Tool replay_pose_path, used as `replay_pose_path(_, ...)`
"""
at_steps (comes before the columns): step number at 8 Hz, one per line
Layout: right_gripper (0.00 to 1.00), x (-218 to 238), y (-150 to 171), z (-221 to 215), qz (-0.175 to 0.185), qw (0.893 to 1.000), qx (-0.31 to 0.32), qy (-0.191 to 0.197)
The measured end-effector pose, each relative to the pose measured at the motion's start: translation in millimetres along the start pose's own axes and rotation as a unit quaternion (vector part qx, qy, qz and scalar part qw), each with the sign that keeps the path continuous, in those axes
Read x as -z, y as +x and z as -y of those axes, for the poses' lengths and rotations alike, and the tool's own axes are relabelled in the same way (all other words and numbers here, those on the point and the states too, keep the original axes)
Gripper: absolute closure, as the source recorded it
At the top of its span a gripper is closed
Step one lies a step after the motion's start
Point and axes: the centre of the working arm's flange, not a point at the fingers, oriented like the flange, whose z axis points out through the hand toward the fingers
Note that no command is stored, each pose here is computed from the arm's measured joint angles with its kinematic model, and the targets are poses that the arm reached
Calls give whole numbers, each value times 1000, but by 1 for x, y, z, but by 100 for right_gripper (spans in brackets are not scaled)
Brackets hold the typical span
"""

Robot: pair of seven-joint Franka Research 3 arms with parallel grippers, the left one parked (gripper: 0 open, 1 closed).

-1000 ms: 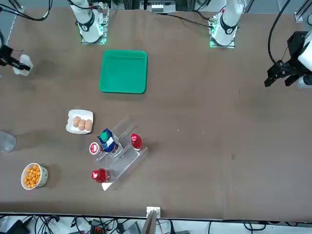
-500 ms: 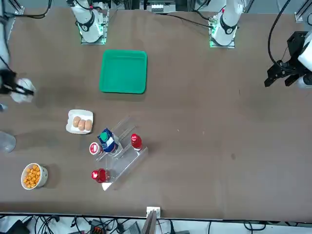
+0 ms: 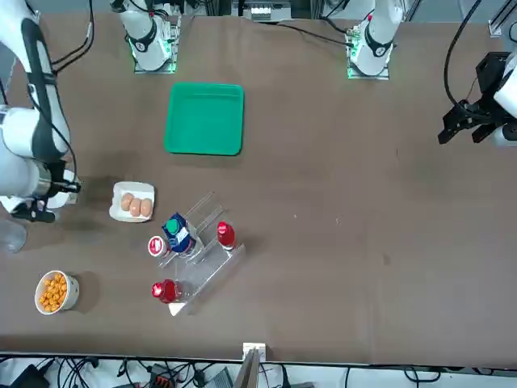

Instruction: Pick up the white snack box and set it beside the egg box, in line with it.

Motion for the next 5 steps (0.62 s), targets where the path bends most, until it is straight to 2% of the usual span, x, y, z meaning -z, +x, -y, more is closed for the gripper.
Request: replay_pose_path(5,98,-46,9,14,7,1000,20,-18)
